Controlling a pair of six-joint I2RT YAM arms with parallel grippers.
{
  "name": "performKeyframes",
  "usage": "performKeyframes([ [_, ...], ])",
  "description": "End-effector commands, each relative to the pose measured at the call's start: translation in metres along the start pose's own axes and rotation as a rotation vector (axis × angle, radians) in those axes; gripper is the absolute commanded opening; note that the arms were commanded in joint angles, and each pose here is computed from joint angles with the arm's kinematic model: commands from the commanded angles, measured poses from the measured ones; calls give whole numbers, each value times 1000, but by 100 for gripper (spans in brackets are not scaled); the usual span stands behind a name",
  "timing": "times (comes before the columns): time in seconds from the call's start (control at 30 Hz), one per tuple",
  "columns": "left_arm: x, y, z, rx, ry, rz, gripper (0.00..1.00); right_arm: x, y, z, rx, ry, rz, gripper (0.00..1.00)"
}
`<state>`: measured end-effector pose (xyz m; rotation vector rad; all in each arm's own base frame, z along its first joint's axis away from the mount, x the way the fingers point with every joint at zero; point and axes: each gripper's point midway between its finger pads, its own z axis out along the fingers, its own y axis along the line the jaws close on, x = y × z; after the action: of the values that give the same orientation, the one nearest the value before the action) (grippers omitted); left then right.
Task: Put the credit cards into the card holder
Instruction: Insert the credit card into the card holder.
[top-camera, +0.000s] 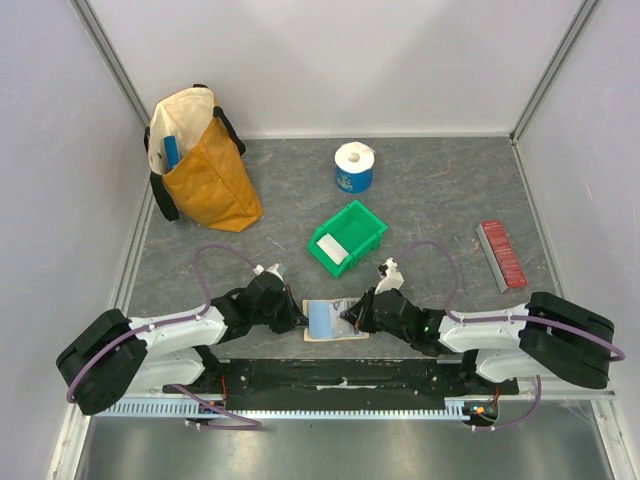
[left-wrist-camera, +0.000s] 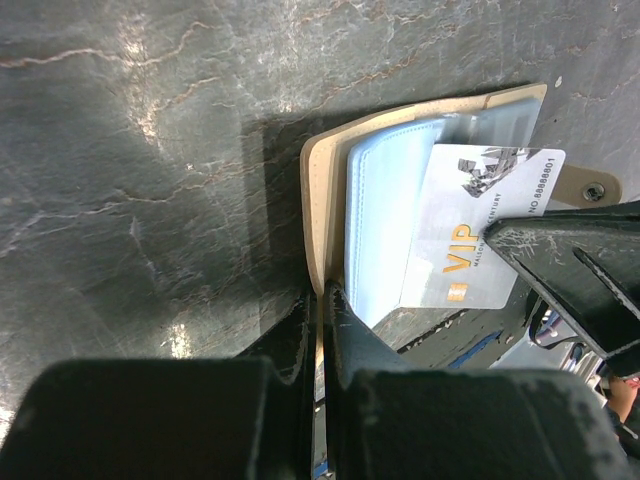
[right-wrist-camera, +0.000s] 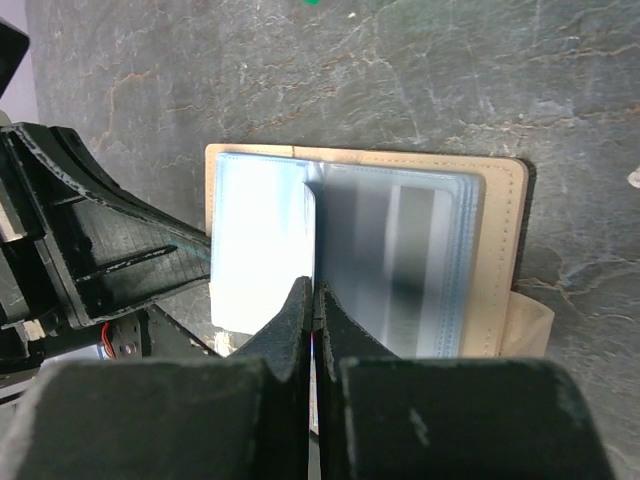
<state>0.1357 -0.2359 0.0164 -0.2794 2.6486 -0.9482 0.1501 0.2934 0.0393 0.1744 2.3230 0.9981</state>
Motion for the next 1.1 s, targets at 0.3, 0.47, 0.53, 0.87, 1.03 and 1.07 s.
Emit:
performKeyframes([
  [0.3, -1, 1, 2, 4, -10, -37, 2, -3, -24, -6, 28, -45, 62, 0],
  [0.47, 0, 1, 3, 5, -8, -37, 2, -1, -28, -4, 41, -38, 58, 0],
  [0.53, -1, 2, 3, 3, -9, -37, 2, 3, -26, -1, 29, -18, 59, 0],
  [0.87, 0, 1, 5, 6, -3, -37, 2, 11, -17, 6, -8, 22, 58, 0],
  [1.03, 1, 0, 5, 8, -1, -37, 2, 14, -20, 8, -2, 30, 59, 0],
  [1.07, 1, 1, 5, 8, -2, -37, 2, 15, -19, 8, -5, 34, 64, 0],
])
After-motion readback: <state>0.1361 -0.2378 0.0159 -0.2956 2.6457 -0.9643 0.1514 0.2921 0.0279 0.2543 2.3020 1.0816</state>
